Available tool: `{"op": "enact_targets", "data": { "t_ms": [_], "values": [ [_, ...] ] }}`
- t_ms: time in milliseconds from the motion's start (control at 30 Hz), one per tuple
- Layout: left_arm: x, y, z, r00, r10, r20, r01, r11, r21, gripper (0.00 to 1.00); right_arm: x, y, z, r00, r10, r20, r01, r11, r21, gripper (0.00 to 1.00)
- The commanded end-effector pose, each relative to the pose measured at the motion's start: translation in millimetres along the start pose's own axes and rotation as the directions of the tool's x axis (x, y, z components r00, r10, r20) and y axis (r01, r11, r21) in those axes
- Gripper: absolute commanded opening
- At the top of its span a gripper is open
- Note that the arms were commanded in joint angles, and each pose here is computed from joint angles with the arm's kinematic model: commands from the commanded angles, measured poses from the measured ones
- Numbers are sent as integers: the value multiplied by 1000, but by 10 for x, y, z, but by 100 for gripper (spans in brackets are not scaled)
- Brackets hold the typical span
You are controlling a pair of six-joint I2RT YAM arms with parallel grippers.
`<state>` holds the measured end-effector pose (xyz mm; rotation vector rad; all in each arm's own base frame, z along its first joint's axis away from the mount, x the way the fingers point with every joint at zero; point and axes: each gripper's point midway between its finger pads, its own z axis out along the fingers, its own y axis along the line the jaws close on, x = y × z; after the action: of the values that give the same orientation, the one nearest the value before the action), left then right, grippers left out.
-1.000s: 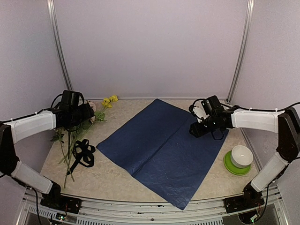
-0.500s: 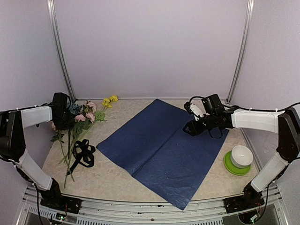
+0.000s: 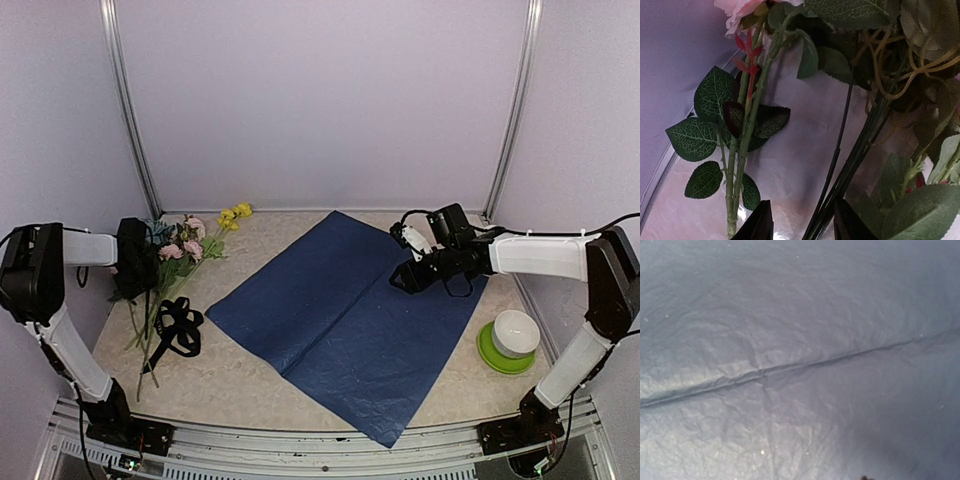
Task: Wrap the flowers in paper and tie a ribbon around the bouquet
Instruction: Pick up the fake flower from the corner of the board.
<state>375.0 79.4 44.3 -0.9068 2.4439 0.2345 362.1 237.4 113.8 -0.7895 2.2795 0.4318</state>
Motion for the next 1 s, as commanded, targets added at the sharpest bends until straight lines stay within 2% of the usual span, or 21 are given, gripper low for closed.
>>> {"op": "enact_targets", "data": {
  "t_ms": [0, 100, 233, 400, 433, 500, 533, 633, 767, 867, 967],
  "values": [
    [165, 32, 226, 998, 34, -56, -35, 999, -13, 41, -94, -5, -13, 1000, -20, 16, 20, 1000, 10, 50],
    [269, 49, 342, 997, 38, -75, -39, 999, -19, 38, -99, -16, -14, 1000, -22, 6, 22, 1000, 15, 50],
    [292, 34, 358, 997, 38, -67, -38, 999, -2, 22, -106, -19, -38, 1000, -23, 6, 23, 1000, 19, 50],
    [300, 17, 313, 996, 53, -66, -51, 998, 21, 20, -126, -25, -46, 1000, -25, 4, 25, 999, 23, 51],
    [301, 20, 311, 996, 56, -65, -55, 998, 21, 16, -132, -35, -50, 1000, -25, 3, 25, 999, 28, 51],
    [286, 26, 299, 997, 57, -60, -56, 998, 18, 0, -141, -43, -66, 1000, -26, 1, 26, 999, 34, 51],
    [268, 22, 274, 997, 53, -52, -52, 998, 19, 0, -151, -44, -74, 1000, -27, 4, 27, 999, 35, 51],
    [76, -21, 57, 999, 43, 27, -43, 999, 26, 0, -179, -33, -114, 999, -29, 13, 29, 999, 33, 51],
    [-335, -282, -554, 974, 68, 214, -88, 992, 86, 0, -216, -28, -160, 999, -34, 25, 34, 999, 36, 51],
    [-566, -510, -1175, 924, 72, 375, -127, 984, 123, 0, -301, 11, -222, 997, -44, 55, 43, 999, 20, 51],
    [-757, -564, -1841, 840, 37, 541, -129, 983, 133, 0, -433, 80, -328, 992, -66, 112, 67, 998, -6, 51]
  ]
}}
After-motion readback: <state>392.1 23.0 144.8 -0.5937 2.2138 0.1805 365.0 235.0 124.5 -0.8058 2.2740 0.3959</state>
